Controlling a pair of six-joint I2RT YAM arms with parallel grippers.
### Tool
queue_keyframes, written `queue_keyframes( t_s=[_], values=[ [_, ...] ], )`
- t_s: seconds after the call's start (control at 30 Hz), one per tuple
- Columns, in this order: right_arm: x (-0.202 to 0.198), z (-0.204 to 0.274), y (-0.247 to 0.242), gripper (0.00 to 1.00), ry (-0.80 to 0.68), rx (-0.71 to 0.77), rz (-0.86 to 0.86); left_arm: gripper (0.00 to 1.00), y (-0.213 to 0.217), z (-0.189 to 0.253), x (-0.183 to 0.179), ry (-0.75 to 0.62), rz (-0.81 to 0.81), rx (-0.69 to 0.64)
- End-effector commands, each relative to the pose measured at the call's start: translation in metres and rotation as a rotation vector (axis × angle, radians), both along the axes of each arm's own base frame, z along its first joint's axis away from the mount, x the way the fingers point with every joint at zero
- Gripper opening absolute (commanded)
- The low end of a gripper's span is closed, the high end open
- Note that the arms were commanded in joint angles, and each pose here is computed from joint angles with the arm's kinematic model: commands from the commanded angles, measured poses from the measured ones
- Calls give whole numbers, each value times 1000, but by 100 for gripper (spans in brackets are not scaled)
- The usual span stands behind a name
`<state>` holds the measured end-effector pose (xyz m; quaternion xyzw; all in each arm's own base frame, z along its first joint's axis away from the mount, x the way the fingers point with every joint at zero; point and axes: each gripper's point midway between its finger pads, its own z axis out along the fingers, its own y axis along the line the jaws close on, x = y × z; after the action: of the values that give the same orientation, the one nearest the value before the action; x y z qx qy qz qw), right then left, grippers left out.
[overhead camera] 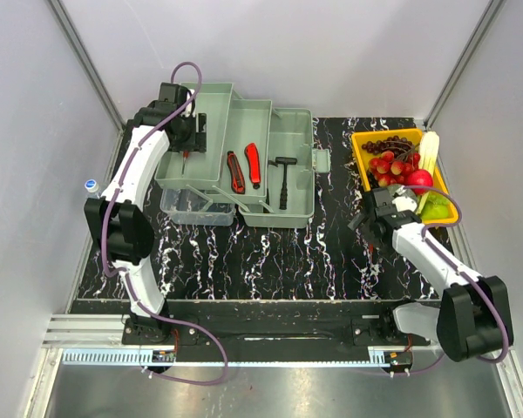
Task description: Pack the tool kit
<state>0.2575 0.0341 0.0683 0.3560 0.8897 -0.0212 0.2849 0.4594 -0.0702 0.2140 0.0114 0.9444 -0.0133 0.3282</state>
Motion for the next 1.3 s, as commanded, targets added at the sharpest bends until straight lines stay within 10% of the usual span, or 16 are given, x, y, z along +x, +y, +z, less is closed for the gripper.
queue_keyframes(
  t_s=[0.0,0.3,0.63,0.9,1.27],
  values=[
    [6,-13,3,96,12,20,22,76,1,32,6,-96,15,-24],
    [6,-35,-5,93,86,35,-2,89,-28,141,-18,-347,-82,-226],
    [15,-50,-3,63,169,17,51,98,-36,206,-57,-522,-177,-420],
    [18,-52,0,0,181,18,83,99,-57,216,-84,-509,-282,-535],
    [58,34,62,0,-143,279,341,99,-77,203,-120,-465,-368,-673]
  ],
)
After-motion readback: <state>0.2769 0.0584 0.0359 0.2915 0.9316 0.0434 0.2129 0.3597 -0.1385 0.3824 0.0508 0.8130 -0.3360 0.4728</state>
